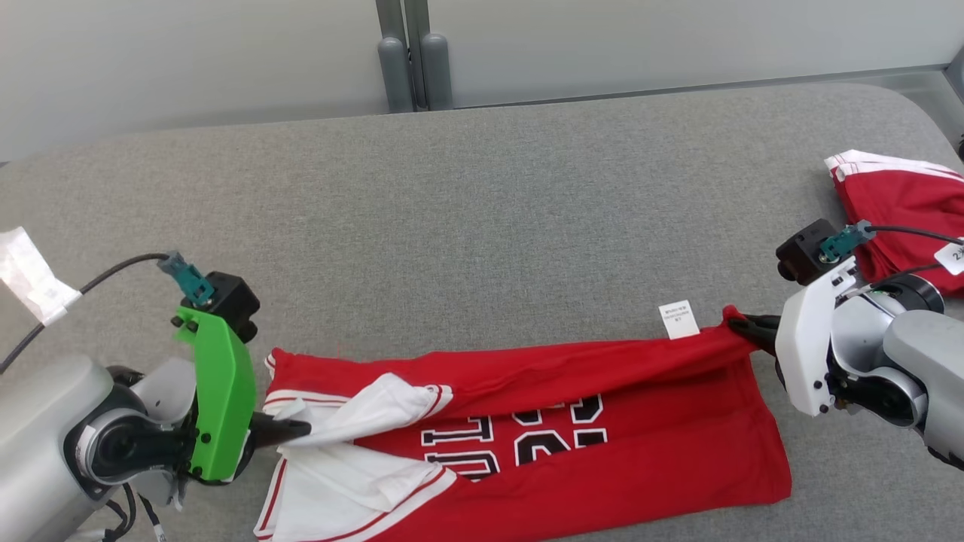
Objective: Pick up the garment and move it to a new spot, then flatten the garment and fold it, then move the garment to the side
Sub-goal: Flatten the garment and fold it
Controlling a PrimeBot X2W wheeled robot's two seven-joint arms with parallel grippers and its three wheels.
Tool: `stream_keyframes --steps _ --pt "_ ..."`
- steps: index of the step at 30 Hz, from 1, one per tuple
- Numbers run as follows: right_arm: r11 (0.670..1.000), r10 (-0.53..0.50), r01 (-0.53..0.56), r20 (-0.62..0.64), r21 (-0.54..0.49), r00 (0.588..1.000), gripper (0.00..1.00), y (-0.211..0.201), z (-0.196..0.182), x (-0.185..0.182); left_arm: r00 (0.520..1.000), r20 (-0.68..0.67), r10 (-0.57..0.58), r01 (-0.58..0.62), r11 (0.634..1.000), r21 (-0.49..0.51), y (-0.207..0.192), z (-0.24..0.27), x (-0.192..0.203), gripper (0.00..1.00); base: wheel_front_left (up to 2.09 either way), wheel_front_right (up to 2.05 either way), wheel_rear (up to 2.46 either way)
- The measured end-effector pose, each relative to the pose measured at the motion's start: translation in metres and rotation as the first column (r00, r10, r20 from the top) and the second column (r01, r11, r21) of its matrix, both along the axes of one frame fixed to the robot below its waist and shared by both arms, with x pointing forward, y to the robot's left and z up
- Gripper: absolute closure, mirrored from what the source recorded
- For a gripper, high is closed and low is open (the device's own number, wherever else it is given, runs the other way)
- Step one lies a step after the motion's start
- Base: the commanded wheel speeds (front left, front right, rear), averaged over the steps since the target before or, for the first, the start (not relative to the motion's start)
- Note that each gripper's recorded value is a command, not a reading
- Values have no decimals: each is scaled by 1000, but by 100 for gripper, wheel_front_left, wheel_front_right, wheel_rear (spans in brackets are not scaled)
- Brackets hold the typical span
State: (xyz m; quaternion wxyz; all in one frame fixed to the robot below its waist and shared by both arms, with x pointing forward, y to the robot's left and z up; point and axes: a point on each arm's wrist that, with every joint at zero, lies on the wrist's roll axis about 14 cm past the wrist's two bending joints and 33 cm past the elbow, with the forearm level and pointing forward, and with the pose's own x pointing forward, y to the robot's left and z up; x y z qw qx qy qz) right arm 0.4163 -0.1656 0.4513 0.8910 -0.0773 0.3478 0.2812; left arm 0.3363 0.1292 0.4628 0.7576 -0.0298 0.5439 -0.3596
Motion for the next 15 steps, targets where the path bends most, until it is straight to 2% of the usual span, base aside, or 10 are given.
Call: stream_keyframes --steps 7,15 --pt "999 19 -20 -27 -44 999 100 -2 -10 -4 995 -97 -13 14 1000 11 -1 -14 -21 100 0 0 0" --pt "995 35 -45 -112 -90 993 100 -1 -25 -14 983 -183 -6 11 1000 25 -3 -35 -35 100 0 0 0"
